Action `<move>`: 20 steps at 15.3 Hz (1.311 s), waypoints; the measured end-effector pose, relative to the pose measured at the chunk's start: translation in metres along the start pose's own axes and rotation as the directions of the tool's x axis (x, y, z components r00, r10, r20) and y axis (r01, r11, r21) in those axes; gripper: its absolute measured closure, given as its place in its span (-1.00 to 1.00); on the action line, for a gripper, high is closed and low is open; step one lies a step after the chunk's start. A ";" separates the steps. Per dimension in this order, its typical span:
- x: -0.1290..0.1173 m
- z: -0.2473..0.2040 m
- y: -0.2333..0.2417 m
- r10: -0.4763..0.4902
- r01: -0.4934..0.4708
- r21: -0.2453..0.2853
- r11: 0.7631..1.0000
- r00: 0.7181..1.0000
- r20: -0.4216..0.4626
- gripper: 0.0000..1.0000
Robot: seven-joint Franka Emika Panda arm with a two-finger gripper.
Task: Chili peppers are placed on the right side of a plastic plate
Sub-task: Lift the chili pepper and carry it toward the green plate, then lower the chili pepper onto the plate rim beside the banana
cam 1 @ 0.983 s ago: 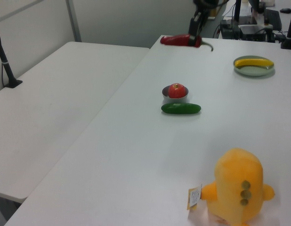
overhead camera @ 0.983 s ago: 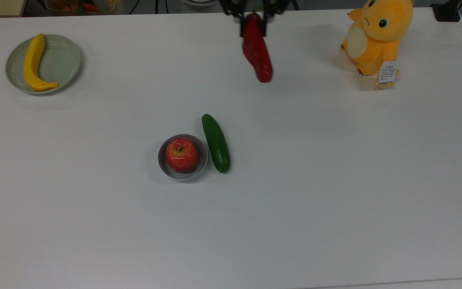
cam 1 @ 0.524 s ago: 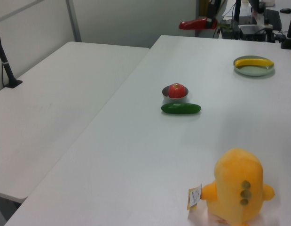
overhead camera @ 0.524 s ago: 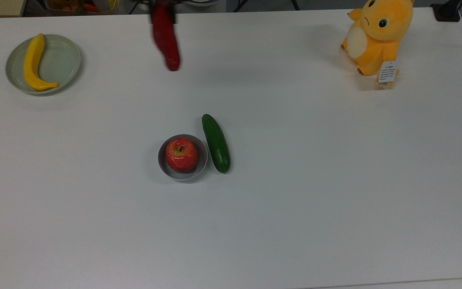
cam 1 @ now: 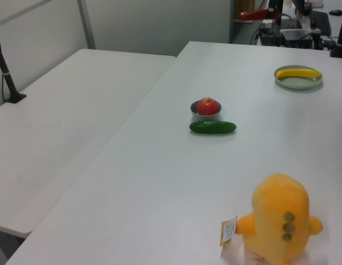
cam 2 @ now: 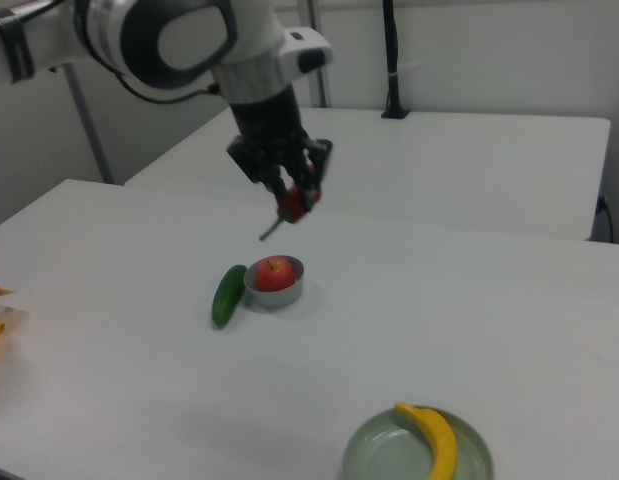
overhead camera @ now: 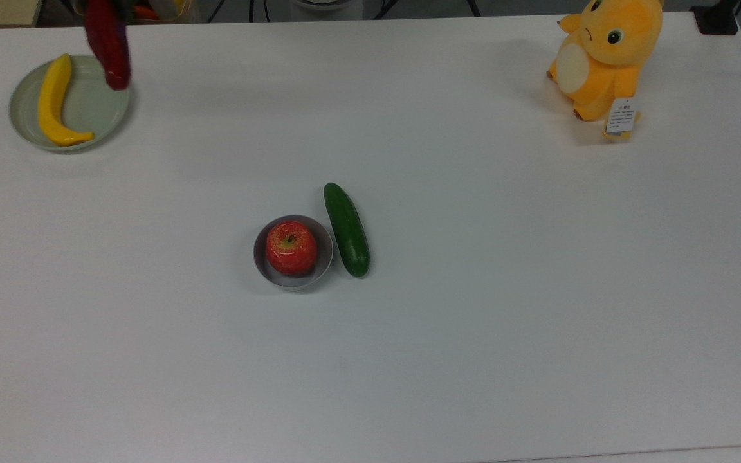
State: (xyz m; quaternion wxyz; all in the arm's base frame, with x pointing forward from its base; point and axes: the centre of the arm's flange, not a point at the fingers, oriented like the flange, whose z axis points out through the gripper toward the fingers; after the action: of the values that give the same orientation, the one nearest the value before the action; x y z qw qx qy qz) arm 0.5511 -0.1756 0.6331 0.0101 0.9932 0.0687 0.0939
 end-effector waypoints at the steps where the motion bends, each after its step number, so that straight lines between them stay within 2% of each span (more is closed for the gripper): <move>1: -0.008 0.005 0.017 0.002 -0.002 -0.006 1.000 1.000 0.004 0.28; 9: -0.085 0.070 0.158 -0.028 0.033 -0.071 0.997 0.997 0.067 0.28; 15: -0.122 0.143 0.227 -0.088 0.099 -0.089 0.991 0.989 0.119 0.28; 20: -0.155 0.187 0.278 -0.093 0.114 -0.154 0.982 0.986 0.138 0.28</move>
State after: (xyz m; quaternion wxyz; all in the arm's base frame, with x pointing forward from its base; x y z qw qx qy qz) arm 0.4725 -0.4737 0.4298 0.0997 0.9882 0.1115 0.0333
